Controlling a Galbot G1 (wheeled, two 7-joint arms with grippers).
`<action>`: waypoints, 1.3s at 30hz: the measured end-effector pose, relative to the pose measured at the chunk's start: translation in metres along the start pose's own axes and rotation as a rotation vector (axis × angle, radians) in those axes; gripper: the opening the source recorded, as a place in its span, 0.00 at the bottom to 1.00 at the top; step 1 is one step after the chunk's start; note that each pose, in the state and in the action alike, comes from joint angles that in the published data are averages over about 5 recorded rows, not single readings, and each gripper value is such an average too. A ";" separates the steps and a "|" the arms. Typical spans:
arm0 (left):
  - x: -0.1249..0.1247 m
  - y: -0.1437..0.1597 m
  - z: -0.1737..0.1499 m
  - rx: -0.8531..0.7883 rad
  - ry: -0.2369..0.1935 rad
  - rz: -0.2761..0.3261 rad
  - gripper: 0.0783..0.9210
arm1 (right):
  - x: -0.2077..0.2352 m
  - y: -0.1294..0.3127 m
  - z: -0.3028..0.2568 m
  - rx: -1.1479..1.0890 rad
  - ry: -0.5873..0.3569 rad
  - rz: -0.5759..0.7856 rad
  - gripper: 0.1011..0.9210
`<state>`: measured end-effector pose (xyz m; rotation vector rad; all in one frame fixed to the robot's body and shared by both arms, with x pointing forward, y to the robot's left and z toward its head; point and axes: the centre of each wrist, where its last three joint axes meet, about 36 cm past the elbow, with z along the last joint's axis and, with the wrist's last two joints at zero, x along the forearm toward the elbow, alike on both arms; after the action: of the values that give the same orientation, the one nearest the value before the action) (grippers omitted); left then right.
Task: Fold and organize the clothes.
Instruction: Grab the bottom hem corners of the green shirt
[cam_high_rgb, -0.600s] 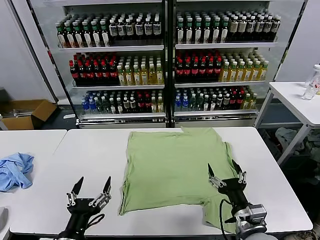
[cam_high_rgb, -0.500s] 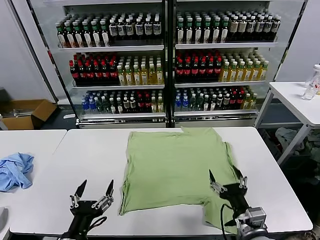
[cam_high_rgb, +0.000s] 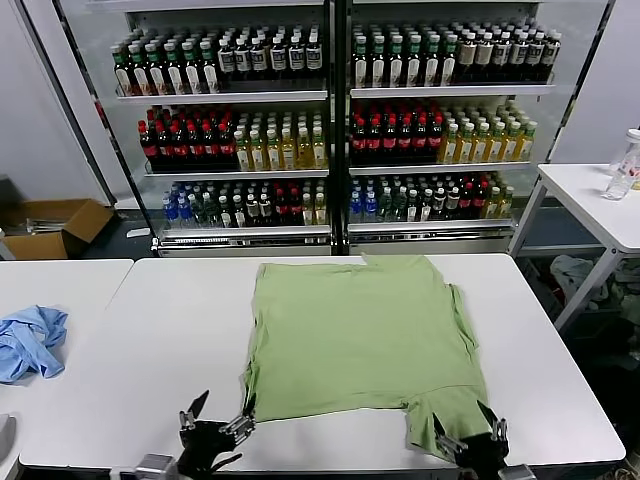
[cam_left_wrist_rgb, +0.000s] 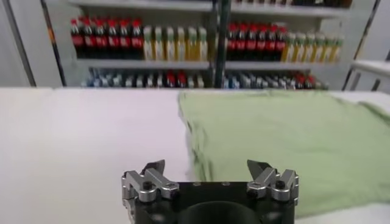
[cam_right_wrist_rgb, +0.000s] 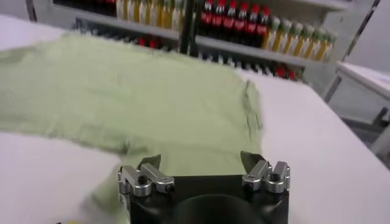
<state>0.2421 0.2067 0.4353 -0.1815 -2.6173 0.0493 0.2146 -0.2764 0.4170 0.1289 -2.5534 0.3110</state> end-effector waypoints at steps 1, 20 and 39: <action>-0.002 -0.002 0.002 0.000 0.011 0.004 0.88 | 0.001 -0.001 0.001 -0.002 0.007 -0.001 0.88; -0.033 -0.011 0.023 -0.010 0.112 0.010 0.43 | 0.000 -0.005 0.013 -0.128 0.125 -0.059 0.42; -0.031 0.003 0.011 0.055 0.019 0.057 0.01 | -0.007 -0.024 -0.029 -0.179 -0.011 -0.084 0.01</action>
<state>0.2634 0.2054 0.4101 -0.2357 -2.5884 0.1382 0.2393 -0.2923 0.4411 0.1702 -2.5637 0.0489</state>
